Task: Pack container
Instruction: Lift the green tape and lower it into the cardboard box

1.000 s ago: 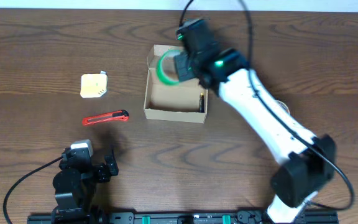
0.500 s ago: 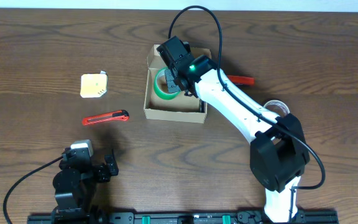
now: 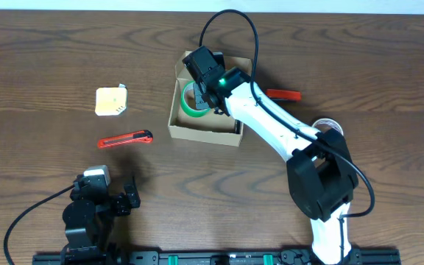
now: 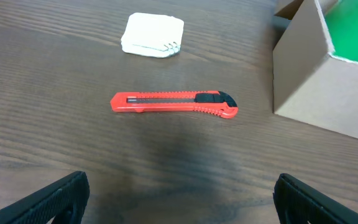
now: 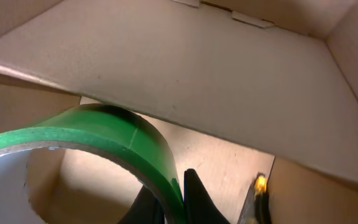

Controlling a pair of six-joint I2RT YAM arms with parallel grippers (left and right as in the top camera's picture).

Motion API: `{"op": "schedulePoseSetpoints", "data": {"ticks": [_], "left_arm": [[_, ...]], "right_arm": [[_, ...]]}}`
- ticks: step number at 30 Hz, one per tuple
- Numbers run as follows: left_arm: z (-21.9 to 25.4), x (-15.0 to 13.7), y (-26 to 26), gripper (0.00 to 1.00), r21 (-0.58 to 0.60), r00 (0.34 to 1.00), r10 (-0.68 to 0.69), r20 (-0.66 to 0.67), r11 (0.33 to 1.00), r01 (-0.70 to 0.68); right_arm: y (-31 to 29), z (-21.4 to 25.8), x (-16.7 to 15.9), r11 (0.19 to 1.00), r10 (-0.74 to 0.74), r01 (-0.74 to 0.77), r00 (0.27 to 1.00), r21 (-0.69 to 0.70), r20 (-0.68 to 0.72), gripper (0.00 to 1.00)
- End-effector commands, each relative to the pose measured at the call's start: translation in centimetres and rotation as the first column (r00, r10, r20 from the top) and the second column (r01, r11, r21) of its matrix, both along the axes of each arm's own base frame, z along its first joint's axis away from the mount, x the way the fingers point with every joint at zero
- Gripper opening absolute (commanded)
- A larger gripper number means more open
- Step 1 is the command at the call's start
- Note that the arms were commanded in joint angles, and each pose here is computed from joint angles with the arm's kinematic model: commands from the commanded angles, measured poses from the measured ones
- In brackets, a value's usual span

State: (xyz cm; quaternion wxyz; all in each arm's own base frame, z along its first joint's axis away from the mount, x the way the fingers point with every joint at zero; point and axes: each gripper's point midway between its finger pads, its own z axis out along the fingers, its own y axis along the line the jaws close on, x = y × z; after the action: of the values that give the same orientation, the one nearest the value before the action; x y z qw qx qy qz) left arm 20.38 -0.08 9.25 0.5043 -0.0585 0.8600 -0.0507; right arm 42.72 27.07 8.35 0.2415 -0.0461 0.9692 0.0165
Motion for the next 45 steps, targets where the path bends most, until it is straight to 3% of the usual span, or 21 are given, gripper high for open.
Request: {"op": "schedulePoseSetpoints", "data": {"ticks": [1,3,4,8,13,16,18,19,21,22,27,37,45], "left_arm": [[-0.2,0.0,0.2,0.95,0.013,1.0,0.005,-0.001,1.0,-0.005],[-0.2,0.0,0.2,0.95,0.013,1.0,0.005,-0.001,1.0,-0.005],[-0.2,0.0,0.2,0.95,0.013,1.0,0.005,-0.001,1.0,-0.005],[-0.2,0.0,0.2,0.95,0.013,1.0,0.005,-0.001,1.0,-0.005],[-0.2,0.0,0.2,0.95,0.013,1.0,0.005,-0.001,1.0,-0.005],[-0.2,0.0,0.2,0.96,0.013,1.0,0.005,-0.001,1.0,-0.005],[-0.2,0.0,0.2,0.95,0.013,1.0,0.005,-0.001,1.0,-0.005],[-0.2,0.0,0.2,0.95,0.013,1.0,0.005,-0.002,1.0,-0.005],[-0.2,0.0,0.2,0.95,0.013,1.0,0.005,-0.001,1.0,-0.005],[-0.2,0.0,0.2,0.95,0.013,1.0,0.005,-0.001,1.0,-0.005],[-0.2,0.0,0.2,0.96,0.013,1.0,0.005,-0.001,1.0,-0.005],[-0.2,0.0,0.2,0.95,0.013,1.0,0.005,-0.001,1.0,-0.005],[-0.2,0.0,0.2,0.95,0.013,1.0,0.005,-0.001,1.0,-0.005]], "right_arm": [[0.2,-0.3,0.2,1.0,-0.028,0.029,0.999,-0.011,0.017,0.01],[0.3,-0.2,0.3,1.0,-0.027,0.027,0.999,-0.007,0.021,0.07],[0.4,-0.2,0.3,1.0,-0.025,0.025,0.999,-0.006,0.022,0.19],[0.9,-0.3,0.0,1.0,-0.013,0.013,1.0,-0.001,0.019,0.4],[1.8,-0.2,-0.8,1.0,0.015,-0.014,1.0,0.027,-0.008,0.46],[1.6,0.5,-1.6,0.999,0.022,-0.021,0.999,0.03,-0.027,0.45],[1.2,1.0,-2.1,1.0,0.023,-0.022,0.999,0.018,-0.04,0.4],[0.9,1.1,-2.5,1.0,0.025,-0.025,0.998,0.01,-0.051,0.34],[0.4,1.3,-3.2,1.0,0.026,-0.026,0.997,-0.006,-0.076,0.07],[0.1,1.1,-3.6,0.999,0.025,-0.027,0.995,-0.019,-0.096,0.01],[-1.1,-0.5,-5.2,0.997,0.02,-0.032,0.987,-0.069,-0.162,0.01],[-1.4,-4.0,-5.7,0.997,0.021,-0.032,0.986,-0.064,-0.164,0.01],[-0.2,-5.0,-4.5,0.999,0.036,-0.036,0.995,-0.002,-0.092,0.01]]}}
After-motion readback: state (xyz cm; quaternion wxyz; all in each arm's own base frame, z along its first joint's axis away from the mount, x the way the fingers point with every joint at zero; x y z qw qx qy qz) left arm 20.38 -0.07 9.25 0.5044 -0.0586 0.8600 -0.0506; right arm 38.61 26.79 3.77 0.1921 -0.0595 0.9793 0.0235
